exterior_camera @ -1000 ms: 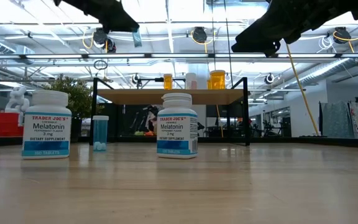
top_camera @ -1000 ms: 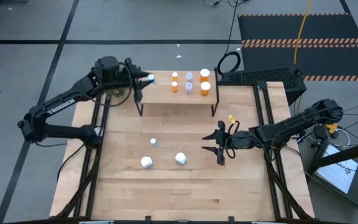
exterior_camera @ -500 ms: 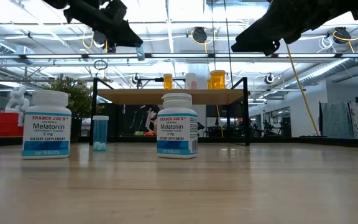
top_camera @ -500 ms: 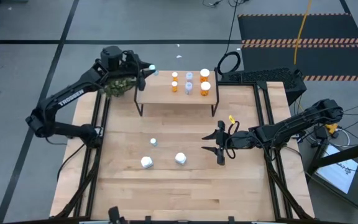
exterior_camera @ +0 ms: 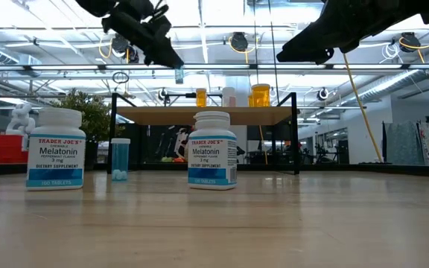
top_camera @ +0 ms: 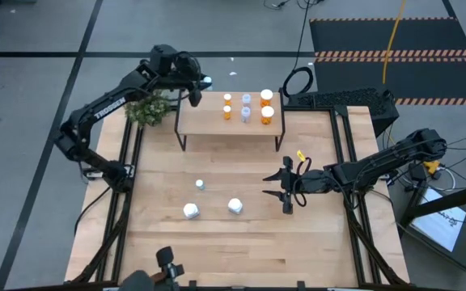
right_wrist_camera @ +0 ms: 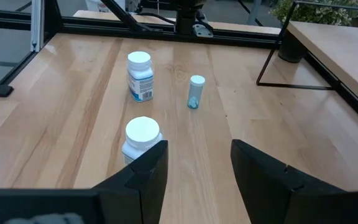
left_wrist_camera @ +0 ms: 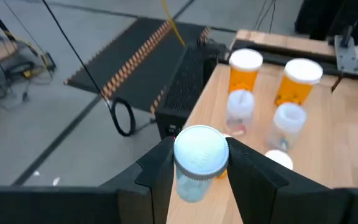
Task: Pick and place medicine bottles onto shelf by color
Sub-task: Put the bottom small blue pill bottle on the shelf
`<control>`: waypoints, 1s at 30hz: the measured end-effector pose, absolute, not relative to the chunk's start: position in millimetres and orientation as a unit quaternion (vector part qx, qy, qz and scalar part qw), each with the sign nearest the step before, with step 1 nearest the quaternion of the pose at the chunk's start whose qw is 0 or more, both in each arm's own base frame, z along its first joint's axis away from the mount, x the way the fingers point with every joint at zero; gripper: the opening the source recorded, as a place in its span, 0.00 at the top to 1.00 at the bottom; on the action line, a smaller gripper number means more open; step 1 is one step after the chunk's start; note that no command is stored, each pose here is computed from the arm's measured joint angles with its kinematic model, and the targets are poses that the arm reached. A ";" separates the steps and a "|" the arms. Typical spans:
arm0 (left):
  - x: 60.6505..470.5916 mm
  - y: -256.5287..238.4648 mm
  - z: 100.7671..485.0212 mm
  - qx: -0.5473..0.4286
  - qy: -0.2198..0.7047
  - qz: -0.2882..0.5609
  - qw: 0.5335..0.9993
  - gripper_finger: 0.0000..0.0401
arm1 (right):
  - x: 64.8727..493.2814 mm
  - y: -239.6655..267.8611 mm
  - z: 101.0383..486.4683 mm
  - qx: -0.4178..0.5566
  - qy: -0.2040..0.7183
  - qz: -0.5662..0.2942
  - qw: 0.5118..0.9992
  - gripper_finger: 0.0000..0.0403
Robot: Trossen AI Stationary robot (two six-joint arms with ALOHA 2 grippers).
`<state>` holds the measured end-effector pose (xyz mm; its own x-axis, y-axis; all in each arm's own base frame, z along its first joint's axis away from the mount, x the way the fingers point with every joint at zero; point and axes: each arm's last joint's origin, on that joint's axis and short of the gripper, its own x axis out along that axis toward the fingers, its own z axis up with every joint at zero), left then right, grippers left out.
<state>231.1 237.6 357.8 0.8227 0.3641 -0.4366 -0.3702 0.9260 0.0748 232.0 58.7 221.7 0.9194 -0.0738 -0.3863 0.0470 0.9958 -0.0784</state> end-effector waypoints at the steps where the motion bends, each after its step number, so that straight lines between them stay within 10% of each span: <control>1: 232.4 239.1 356.0 -0.010 0.231 0.192 0.954 0.65 | 232.0 58.7 221.7 -0.034 0.198 -0.031 0.979 0.58; 30: 231.6 242.8 288.9 -0.072 0.260 0.198 0.942 0.65 | 227.0 56.9 208.4 -0.028 0.184 -0.034 0.982 0.58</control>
<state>231.6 242.8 288.9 0.7860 0.3360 -0.5190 -0.4112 0.9110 -0.0329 227.0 56.9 208.4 0.9298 -0.0763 -0.3601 0.0556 0.9962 -0.0676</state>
